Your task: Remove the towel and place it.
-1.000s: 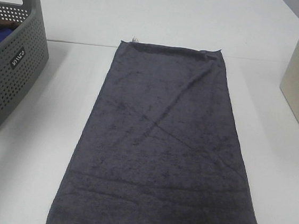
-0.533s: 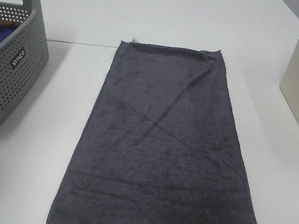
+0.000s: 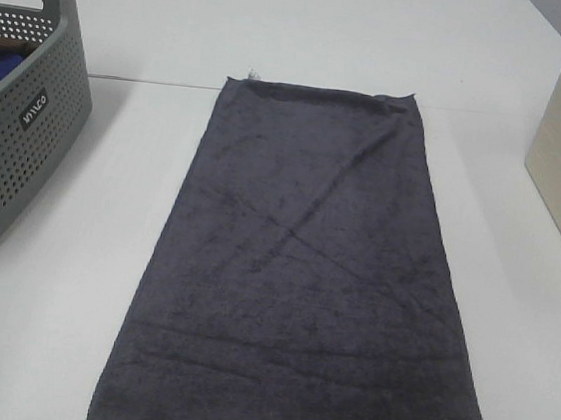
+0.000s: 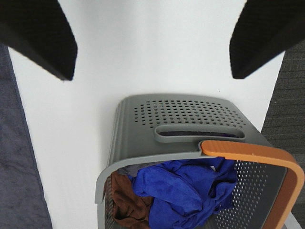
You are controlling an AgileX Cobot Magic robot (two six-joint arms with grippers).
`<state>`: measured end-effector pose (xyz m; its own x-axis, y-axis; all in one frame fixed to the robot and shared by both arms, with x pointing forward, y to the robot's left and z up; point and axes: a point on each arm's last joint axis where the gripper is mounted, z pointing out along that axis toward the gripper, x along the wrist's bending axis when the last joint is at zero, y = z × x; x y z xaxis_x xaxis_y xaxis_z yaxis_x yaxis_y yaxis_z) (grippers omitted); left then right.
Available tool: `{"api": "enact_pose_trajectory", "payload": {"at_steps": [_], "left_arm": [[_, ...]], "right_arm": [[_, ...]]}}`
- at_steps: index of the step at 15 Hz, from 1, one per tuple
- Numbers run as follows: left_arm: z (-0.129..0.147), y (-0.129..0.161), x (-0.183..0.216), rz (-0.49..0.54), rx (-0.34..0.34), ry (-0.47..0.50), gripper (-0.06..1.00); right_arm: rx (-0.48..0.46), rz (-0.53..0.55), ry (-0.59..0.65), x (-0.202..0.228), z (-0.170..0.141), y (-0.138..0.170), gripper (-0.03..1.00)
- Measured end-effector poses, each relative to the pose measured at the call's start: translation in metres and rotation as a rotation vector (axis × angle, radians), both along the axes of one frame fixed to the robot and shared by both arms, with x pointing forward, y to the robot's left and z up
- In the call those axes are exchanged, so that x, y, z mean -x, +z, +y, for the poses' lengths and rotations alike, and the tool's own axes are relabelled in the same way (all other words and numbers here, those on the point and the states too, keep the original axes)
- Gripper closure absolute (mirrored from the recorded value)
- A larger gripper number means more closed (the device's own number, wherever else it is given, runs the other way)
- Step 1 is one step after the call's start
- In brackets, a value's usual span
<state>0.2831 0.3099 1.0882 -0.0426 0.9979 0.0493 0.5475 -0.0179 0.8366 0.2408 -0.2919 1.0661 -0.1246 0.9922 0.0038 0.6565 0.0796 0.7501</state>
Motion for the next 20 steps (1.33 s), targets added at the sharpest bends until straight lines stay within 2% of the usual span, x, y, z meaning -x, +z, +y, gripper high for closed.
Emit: {"api": "enact_pose_trajectory", "payload": {"at_steps": [2, 4, 6, 8, 12, 20], "left_arm": [[0.000, -0.010, 0.012, -0.039, 0.021, -0.007, 0.12], [-0.003, -0.018, 0.028, -0.104, 0.072, -0.030, 0.12], [-0.003, -0.017, 0.042, -0.181, 0.093, -0.043, 0.12], [-0.004, -0.028, 0.050, -0.155, 0.104, -0.062, 0.12], [-0.011, -0.031, 0.050, -0.140, 0.093, -0.146, 0.12], [-0.012, -0.031, 0.050, -0.139, 0.097, -0.161, 0.13]], "right_arm": [[-0.001, -0.037, 0.000, 0.008, 0.000, -0.014, 0.21], [-0.003, -0.087, -0.001, 0.016, -0.001, -0.018, 0.21], [-0.006, -0.129, -0.001, 0.019, -0.001, -0.018, 0.21], [-0.007, -0.137, -0.003, 0.016, -0.001, -0.020, 0.21], [-0.008, -0.148, -0.004, 0.013, -0.001, -0.021, 0.21], [-0.008, -0.154, -0.005, 0.013, -0.001, -0.022, 0.21]]}}
